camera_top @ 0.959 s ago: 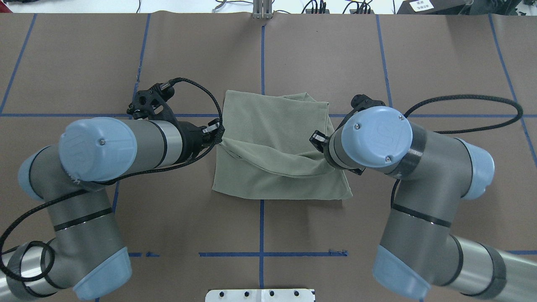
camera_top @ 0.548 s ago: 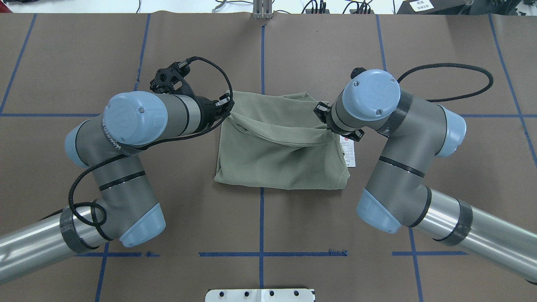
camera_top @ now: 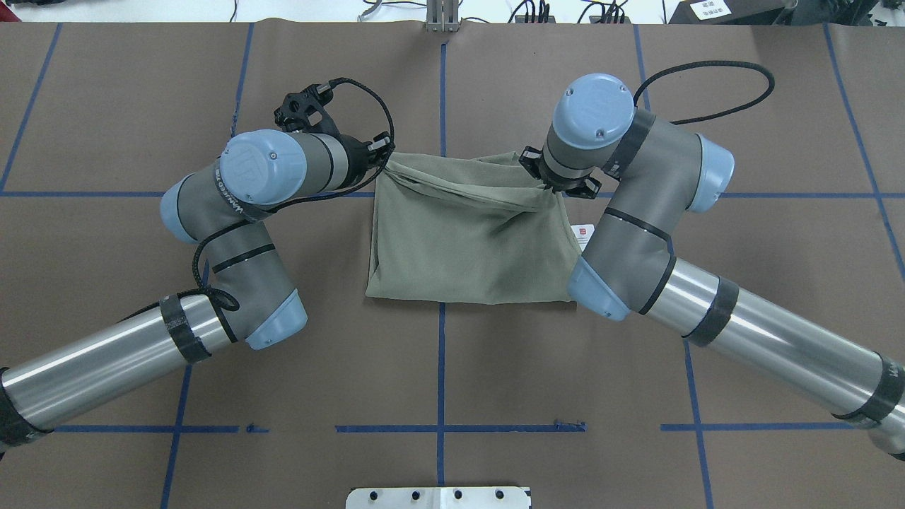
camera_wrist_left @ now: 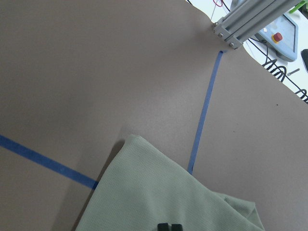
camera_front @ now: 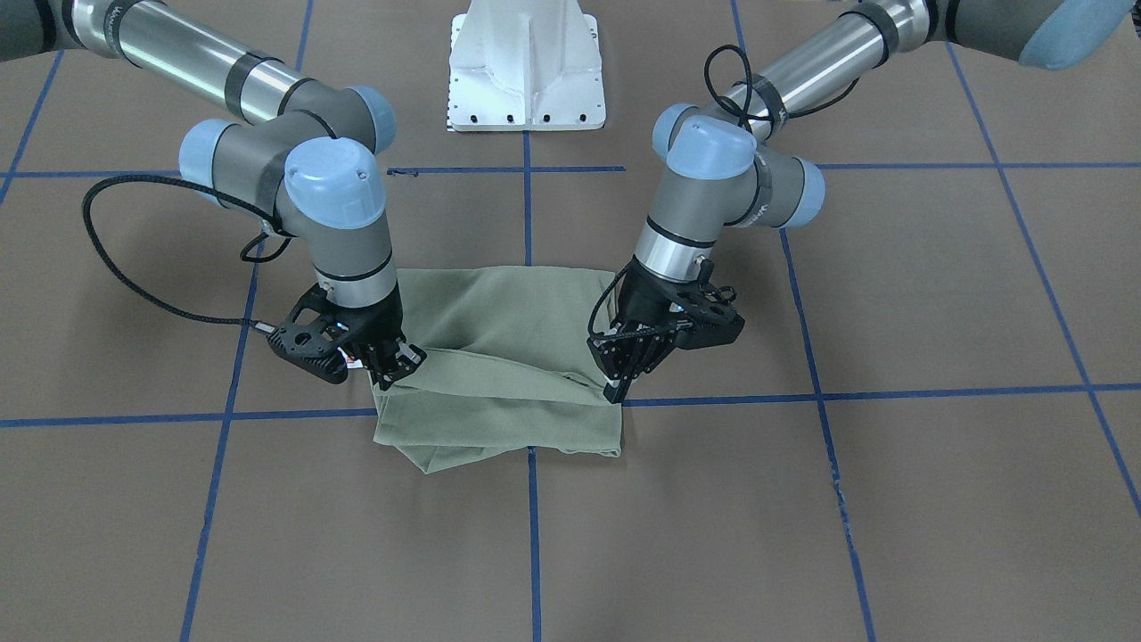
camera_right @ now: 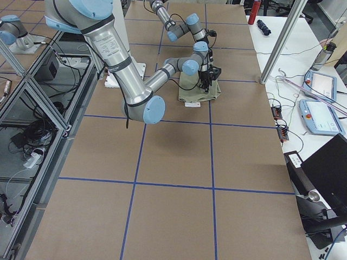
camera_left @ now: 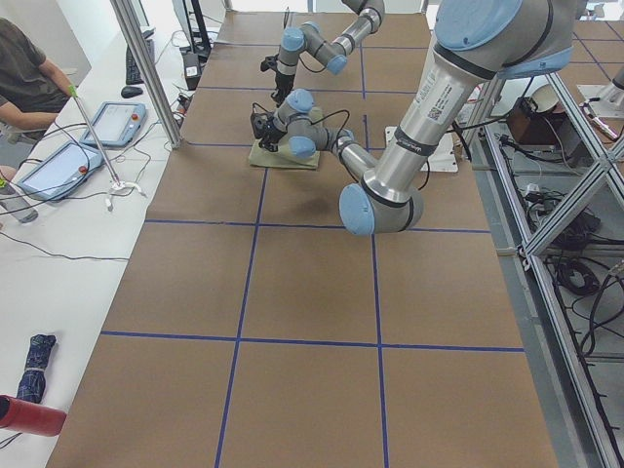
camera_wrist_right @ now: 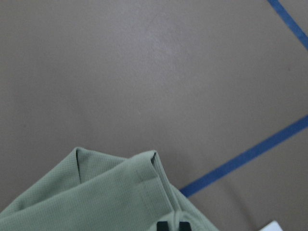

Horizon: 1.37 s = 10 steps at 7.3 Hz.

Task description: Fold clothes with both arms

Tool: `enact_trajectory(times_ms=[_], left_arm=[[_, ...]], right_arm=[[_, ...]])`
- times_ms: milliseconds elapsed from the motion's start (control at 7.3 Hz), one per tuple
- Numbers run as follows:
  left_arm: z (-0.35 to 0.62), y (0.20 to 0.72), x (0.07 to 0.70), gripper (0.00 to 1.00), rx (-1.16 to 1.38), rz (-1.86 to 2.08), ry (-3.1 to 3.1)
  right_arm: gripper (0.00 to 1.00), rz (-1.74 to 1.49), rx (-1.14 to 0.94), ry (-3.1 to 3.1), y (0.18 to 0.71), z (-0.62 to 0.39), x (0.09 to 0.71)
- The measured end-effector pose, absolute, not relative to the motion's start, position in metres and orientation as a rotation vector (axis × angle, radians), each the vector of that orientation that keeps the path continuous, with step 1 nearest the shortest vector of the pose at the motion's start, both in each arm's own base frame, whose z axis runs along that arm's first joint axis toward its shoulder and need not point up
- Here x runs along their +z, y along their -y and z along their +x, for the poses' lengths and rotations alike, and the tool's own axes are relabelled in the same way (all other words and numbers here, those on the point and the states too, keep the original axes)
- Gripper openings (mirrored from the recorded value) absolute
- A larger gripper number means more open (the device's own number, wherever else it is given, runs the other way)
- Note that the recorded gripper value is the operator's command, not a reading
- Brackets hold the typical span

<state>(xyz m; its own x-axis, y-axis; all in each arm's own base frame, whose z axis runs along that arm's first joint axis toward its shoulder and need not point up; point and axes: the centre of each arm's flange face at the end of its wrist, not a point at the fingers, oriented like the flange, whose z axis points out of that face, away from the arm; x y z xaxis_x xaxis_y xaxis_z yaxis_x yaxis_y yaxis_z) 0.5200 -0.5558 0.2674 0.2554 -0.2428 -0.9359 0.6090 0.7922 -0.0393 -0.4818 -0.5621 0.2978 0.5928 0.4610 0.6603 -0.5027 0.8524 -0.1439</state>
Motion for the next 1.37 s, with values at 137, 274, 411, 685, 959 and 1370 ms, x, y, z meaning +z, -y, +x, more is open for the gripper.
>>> enact_trajectory(times_ms=[137,274,411,685,959,1370], left_arm=[[0.509,0.576,0.28,0.5,-0.568,0.42,-1.165],[0.498,0.589,0.284,0.5,-0.554,0.455,-1.155],[0.491,0.593,0.283,0.49,-0.546,0.47,-1.159],[0.468,0.589,0.276,0.48,-0.503,0.469,-1.183],[0.399,0.578,0.308,0.48,-0.314,0.476,-1.171],[0.267,0.566,0.381,0.48,-0.009,0.475,-1.057]], right_arm=[[1.0,0.101,0.479,0.751,0.587,-0.464,0.305],[1.0,0.153,0.394,0.74,0.607,-0.446,0.309],[1.0,0.187,0.338,0.726,0.62,-0.432,0.313],[1.0,0.183,0.299,0.728,0.639,-0.395,0.327],[1.0,0.142,0.204,0.747,0.659,-0.318,0.373],[1.0,0.118,0.03,0.764,0.656,-0.18,0.475]])
